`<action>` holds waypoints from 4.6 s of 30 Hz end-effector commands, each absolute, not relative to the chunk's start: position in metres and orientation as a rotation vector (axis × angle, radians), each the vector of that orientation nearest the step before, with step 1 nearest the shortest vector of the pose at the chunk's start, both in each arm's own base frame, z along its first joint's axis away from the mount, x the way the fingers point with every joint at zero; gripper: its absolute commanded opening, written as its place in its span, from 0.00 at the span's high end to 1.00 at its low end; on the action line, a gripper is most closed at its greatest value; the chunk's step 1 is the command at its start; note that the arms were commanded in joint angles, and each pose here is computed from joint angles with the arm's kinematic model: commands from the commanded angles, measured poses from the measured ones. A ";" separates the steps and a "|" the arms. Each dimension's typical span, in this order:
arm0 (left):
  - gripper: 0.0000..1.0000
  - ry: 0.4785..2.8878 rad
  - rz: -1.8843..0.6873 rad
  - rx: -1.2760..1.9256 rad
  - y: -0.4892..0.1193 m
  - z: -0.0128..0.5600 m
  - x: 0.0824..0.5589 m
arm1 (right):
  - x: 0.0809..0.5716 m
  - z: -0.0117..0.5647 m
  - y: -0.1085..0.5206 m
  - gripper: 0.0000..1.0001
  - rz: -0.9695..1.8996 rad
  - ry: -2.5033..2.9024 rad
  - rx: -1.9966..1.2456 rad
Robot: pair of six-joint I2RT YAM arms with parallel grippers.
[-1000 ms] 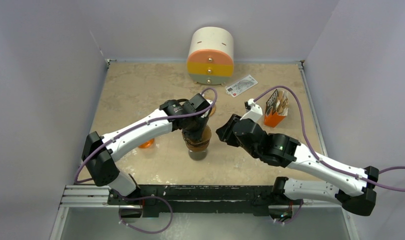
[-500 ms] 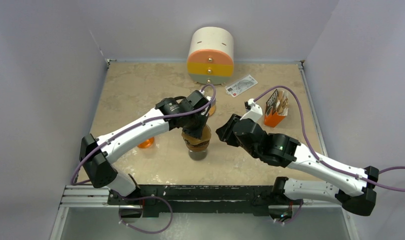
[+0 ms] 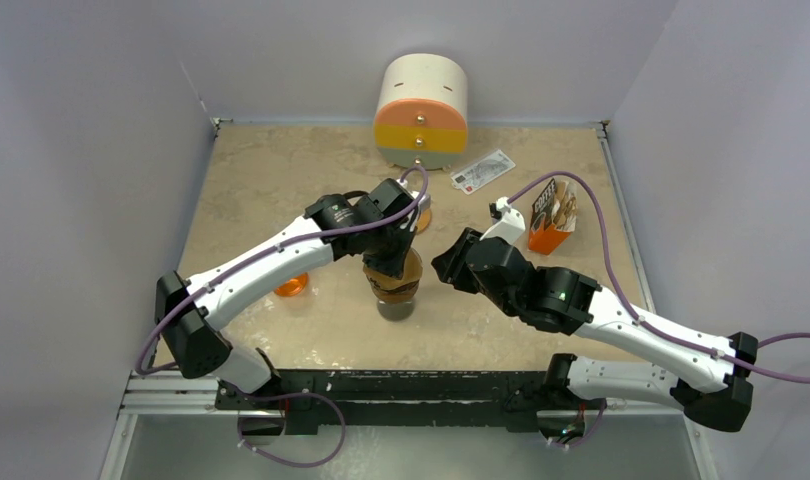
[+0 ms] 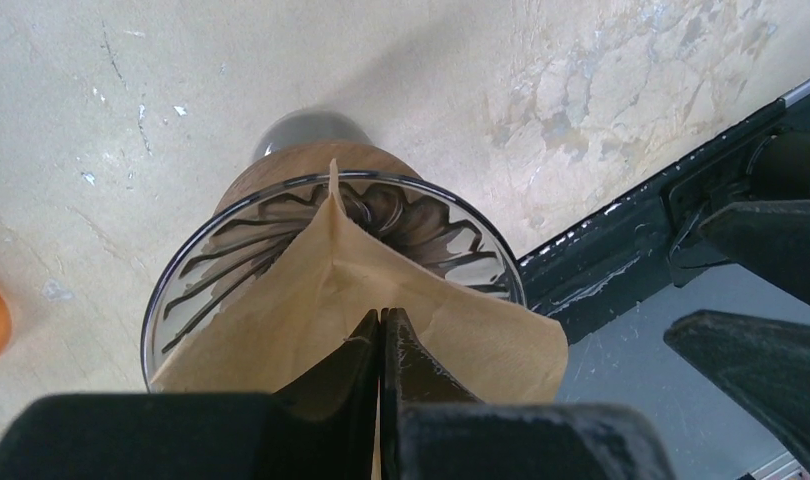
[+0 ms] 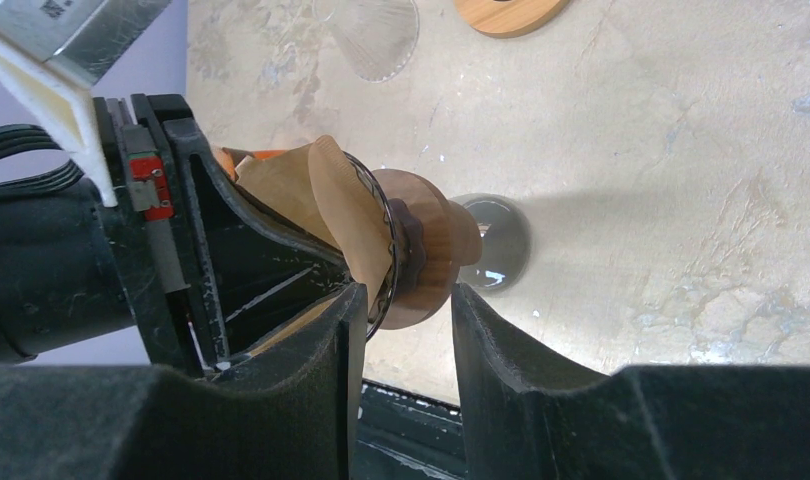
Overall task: Place the coffee filter in the dripper
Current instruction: Place the coffee filter in the coffee dripper.
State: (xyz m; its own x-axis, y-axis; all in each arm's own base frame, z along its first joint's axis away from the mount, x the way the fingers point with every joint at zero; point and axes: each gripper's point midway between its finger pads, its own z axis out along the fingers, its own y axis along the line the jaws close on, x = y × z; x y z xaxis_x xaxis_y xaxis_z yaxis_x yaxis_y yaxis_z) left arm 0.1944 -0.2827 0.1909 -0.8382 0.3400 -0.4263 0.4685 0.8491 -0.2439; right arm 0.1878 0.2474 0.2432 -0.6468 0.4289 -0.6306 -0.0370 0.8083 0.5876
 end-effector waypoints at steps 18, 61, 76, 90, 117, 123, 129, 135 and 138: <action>0.73 2.595 -0.539 0.617 -0.283 0.212 0.193 | 0.187 0.243 0.237 0.60 0.730 2.152 0.325; 0.67 2.567 -0.585 0.677 -0.290 0.212 0.192 | 0.188 0.242 0.241 0.60 0.728 2.156 0.320; 1.00 2.470 -0.593 0.693 -0.284 0.262 0.195 | 0.184 0.227 0.227 0.61 0.667 2.173 0.282; 1.00 2.052 -0.800 0.792 -0.254 0.320 0.161 | 0.178 0.197 0.209 0.72 0.519 2.232 0.143; 1.00 2.360 -1.064 0.059 -0.238 0.158 0.133 | 0.186 0.197 0.199 1.00 0.490 2.224 0.120; 1.00 2.378 -1.261 -0.157 -0.255 0.140 0.143 | 0.186 0.199 0.196 1.00 0.498 2.213 0.131; 1.00 2.377 -1.358 -0.281 -0.253 0.122 0.150 | 0.186 0.202 0.190 1.00 0.494 2.196 0.140; 1.00 2.337 -1.506 -0.276 -0.266 0.119 0.155 | 0.187 0.203 0.188 1.00 0.490 2.189 0.142; 1.00 2.363 -1.506 -0.266 -0.271 0.114 0.158 | 0.188 0.204 0.188 1.00 0.490 2.187 0.142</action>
